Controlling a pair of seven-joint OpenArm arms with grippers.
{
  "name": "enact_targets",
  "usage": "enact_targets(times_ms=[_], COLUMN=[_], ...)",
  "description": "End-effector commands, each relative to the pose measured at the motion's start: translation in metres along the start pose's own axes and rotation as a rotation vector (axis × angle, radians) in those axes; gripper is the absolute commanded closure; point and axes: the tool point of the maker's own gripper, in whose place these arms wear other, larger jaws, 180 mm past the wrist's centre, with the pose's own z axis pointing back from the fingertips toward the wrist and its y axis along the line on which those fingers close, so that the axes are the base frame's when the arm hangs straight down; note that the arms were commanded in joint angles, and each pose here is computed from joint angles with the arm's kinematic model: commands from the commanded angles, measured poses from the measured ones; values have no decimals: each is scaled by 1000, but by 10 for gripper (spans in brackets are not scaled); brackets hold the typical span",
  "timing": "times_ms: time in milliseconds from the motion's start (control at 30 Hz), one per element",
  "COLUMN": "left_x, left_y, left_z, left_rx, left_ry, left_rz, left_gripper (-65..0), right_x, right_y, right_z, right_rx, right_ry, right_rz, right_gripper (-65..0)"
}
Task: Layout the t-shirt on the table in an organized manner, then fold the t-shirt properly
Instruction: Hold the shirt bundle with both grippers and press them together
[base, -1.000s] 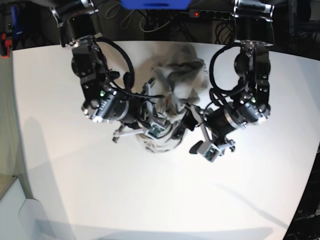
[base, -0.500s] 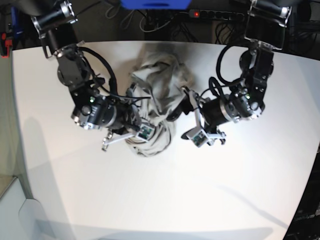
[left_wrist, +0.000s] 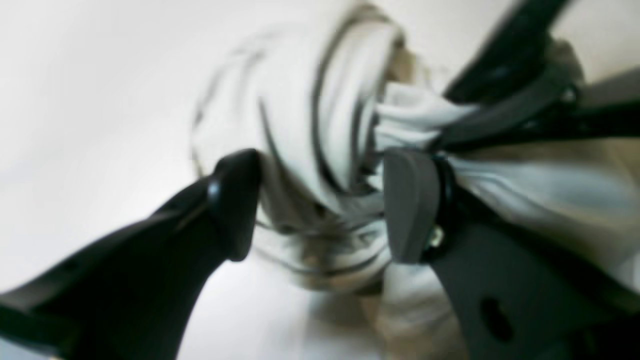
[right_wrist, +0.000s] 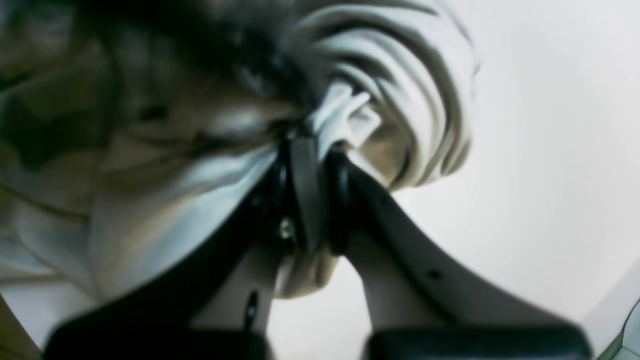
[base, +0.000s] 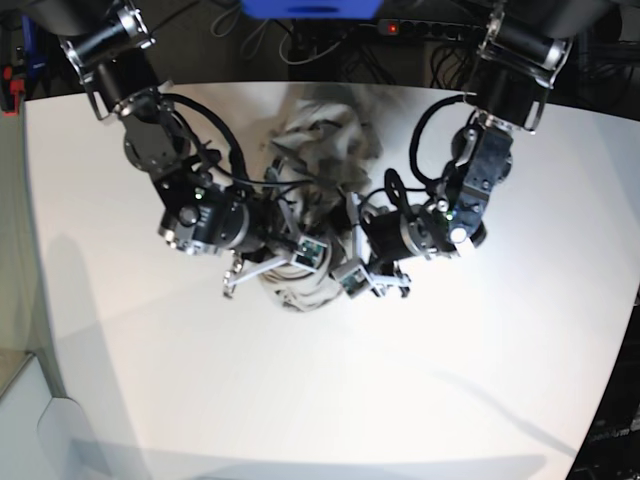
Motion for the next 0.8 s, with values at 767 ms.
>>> enact_targets(times_ms=[767], left_x=[36], left_y=[-2], left_z=[-8], left_rx=[-28], left_ry=[-36], left_rz=[-41], left_gripper=[-382], right_x=[14], right_y=[-14], right_z=[7], right_rx=[-36], right_ry=[-48], right_rz=[11], right_gripper=[-5])
